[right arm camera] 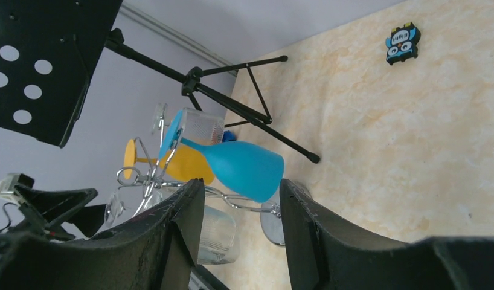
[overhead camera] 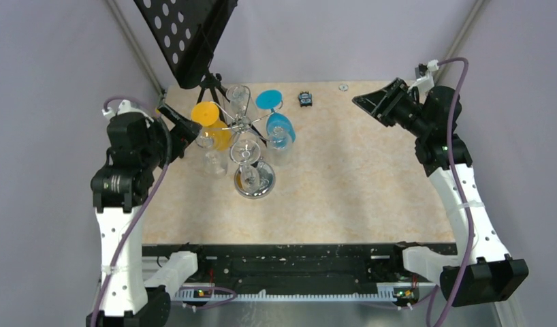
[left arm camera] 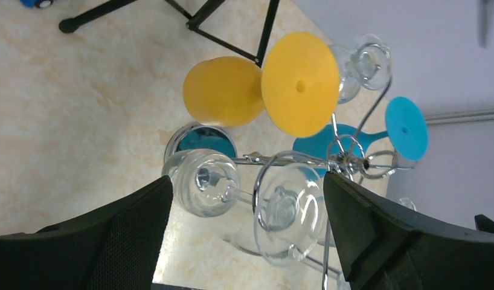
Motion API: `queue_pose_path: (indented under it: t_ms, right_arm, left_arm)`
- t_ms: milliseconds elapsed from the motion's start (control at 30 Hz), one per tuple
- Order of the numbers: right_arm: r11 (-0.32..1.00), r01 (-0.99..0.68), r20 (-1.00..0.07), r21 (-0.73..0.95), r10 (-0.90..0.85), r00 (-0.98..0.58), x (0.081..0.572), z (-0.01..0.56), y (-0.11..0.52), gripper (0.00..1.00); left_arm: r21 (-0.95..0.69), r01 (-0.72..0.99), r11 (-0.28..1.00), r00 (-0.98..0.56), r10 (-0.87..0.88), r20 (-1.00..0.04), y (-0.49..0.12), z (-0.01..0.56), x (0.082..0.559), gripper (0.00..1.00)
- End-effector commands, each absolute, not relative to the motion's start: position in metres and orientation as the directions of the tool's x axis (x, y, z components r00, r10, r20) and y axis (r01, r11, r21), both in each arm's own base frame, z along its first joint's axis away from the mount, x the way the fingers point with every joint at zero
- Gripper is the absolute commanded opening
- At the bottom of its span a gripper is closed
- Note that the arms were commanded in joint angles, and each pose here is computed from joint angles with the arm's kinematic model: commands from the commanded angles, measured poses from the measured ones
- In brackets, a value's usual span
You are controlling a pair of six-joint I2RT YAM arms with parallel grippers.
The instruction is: Take the wine glass off the wine glass rack
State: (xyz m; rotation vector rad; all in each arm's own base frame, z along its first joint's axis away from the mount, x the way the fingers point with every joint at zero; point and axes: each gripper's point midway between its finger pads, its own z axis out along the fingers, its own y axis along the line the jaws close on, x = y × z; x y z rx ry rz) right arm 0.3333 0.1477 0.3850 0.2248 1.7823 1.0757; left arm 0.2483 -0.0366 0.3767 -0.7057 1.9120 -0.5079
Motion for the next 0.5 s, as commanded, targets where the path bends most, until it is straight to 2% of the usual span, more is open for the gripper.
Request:
queue_pose_path:
  t_ms: [0,133,267,333,467]
  right_arm:
    - [0.556,-0.35,-0.656,0.754,0.608,-0.447,0.327,0.4,0.153,0.5]
    - [0.564,-0.329,-0.652,0.757,0.618,-0.44,0.329,0.396,0.151,0.49]
    - [0.567,-0.319,-0.648,0.759,0.616,-0.448,0.33,0.394,0.151,0.49]
    - [0.567,-0.319,-0.648,0.76,0.613,-0.452,0.33,0.394,0.152,0.48]
    - [0.573,-0.311,-0.648,0.758,0.608,-0.459,0.331,0.39,0.152,0.48]
  left_arm:
    - [-0.635,-0.314,0.706,-0.371,-0.707,-0.602,-0.039,0.369,0.253,0.95]
    - [-0.644,-0.33,0.691,-0.394,-0.72,-0.571,-0.04,0.361,0.258,0.78]
    - [-0.658,-0.348,0.668,-0.414,-0.739,-0.531,-0.042,0.348,0.256,0.7]
    - [-0.668,-0.34,0.662,-0.422,-0.742,-0.521,-0.045,0.345,0.253,0.7]
    - [-0.694,-0.296,0.656,-0.413,-0.743,-0.526,-0.05,0.351,0.249,0.83]
